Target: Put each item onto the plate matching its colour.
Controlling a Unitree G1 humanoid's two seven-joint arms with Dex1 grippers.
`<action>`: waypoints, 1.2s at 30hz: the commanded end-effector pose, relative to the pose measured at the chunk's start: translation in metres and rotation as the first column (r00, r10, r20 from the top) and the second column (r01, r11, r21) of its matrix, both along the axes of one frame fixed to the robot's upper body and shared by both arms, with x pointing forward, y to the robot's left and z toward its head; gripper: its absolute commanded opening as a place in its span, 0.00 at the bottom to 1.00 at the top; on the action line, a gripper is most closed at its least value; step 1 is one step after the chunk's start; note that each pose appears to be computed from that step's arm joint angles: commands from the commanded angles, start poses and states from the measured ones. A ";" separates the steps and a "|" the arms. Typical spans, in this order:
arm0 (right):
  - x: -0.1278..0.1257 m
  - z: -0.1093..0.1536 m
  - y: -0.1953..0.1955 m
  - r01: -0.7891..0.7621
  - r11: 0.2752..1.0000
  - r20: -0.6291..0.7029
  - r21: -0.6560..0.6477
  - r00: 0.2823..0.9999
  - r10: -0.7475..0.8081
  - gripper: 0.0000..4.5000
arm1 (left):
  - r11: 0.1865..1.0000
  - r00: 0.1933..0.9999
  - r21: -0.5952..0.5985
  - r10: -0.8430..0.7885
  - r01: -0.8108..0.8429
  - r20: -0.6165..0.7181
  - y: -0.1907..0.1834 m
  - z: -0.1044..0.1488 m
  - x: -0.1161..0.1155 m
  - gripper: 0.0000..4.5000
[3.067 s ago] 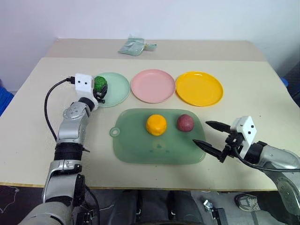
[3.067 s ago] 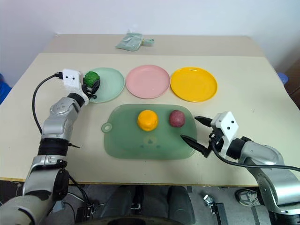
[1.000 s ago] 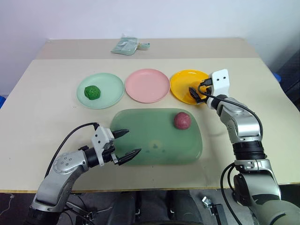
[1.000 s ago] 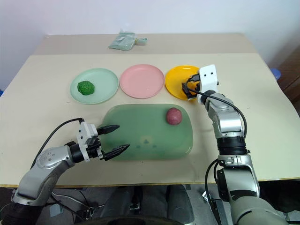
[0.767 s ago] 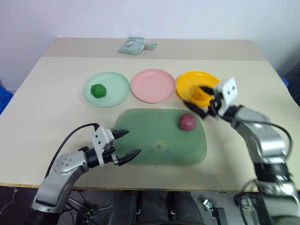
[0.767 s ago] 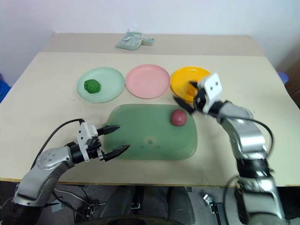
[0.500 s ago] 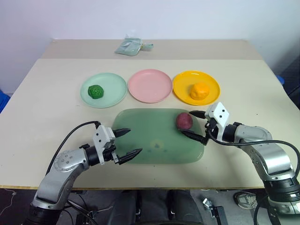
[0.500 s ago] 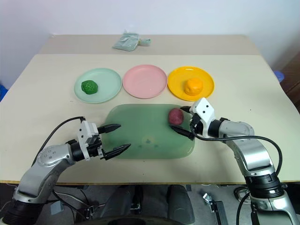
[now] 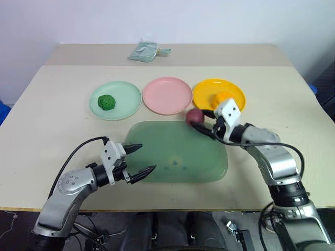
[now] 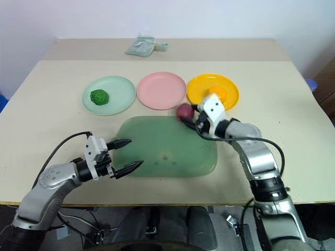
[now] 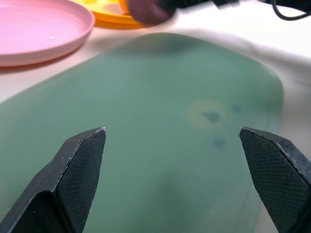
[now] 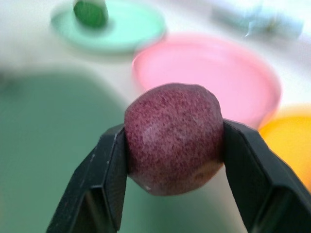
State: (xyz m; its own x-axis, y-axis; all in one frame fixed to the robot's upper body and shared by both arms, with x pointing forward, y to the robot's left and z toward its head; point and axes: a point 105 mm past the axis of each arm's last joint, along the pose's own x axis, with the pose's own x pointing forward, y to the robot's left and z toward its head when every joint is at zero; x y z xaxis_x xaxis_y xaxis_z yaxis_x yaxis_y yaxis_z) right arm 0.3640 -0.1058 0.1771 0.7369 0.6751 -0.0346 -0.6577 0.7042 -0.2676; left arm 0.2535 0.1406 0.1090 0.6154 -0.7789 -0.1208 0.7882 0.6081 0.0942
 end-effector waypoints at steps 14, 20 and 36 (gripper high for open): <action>0.066 0.018 0.046 0.117 0.976 0.023 0.185 0.992 -0.124 0.99 | 0.921 0.913 -0.071 0.390 -0.384 0.119 0.043 0.015 0.008 1.00; 0.035 0.015 -0.017 0.062 0.992 0.099 0.107 0.992 -0.073 0.99 | 0.905 0.896 -0.077 0.424 -0.417 0.132 0.045 0.018 0.014 1.00; -0.042 -0.036 -0.185 0.321 0.945 -0.110 -0.057 0.939 -0.326 0.99 | 0.731 0.719 -0.014 0.675 -0.682 0.166 0.128 0.014 0.023 1.00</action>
